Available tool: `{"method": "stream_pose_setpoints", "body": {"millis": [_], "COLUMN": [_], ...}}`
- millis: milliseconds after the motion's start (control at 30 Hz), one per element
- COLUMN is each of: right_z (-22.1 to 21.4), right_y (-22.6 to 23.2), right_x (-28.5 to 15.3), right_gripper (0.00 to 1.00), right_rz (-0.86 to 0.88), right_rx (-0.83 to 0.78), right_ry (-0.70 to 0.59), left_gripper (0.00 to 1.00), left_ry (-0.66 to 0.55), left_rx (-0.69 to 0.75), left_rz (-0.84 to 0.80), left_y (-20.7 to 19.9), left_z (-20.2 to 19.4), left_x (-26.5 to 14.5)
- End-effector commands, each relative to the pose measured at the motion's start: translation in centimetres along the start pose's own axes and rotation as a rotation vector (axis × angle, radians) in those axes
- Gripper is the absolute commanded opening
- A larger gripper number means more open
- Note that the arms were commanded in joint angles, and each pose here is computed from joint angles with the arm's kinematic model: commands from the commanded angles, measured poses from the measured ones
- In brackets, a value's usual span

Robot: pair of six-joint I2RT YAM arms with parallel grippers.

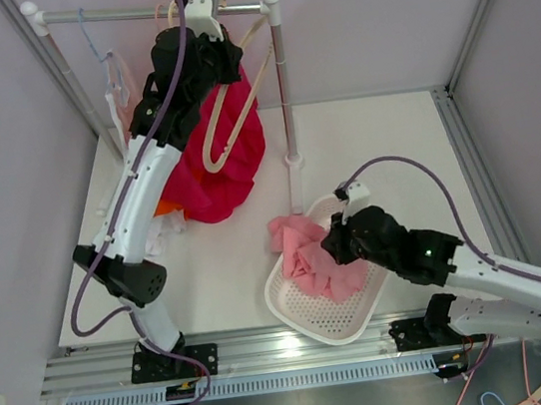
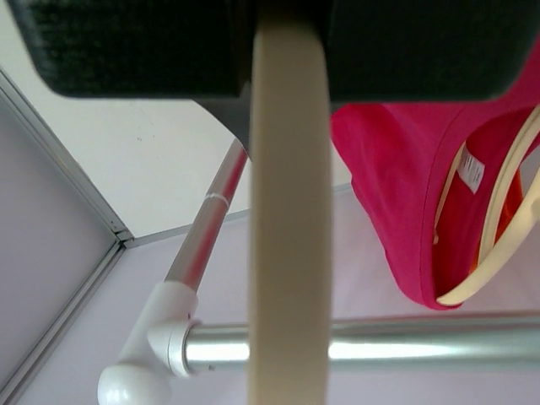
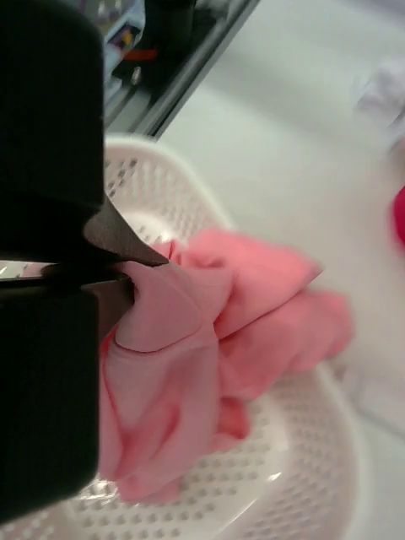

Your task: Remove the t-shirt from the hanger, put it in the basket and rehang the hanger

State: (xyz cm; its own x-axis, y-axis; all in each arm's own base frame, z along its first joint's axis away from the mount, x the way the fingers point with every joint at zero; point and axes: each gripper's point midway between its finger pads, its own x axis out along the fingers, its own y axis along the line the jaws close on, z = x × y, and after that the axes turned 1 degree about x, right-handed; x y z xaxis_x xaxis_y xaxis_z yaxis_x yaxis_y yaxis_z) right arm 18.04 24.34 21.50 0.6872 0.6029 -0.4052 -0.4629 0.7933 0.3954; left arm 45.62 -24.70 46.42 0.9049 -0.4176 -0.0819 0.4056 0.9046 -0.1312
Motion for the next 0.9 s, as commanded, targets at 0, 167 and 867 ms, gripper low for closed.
{"method": "stream_pose_setpoints", "body": {"millis": [0, 167, 867], "right_z": [-4.3, -3.4, 5.4], "right_y": [-2.1, -3.1, 1.3], "right_x": [0.6, -0.9, -7.6], "right_gripper": [0.07, 0.57, 0.99], "right_rz": [-0.162, -0.316, -0.035], "right_rx": [0.091, -0.013, 0.028], "right_ry": [0.187, 0.227, -0.096], "left_gripper": [0.01, 0.01, 0.00], "left_ry": [-0.040, -0.054, -0.196], "left_rx": [0.031, 0.035, 0.002], "left_rz": [-0.031, -0.019, 0.033], "left_y": [-0.3, -0.1, 0.8], "left_z": [1.7, 1.2, 2.7], "left_x": [1.2, 3.7, 5.5]}}
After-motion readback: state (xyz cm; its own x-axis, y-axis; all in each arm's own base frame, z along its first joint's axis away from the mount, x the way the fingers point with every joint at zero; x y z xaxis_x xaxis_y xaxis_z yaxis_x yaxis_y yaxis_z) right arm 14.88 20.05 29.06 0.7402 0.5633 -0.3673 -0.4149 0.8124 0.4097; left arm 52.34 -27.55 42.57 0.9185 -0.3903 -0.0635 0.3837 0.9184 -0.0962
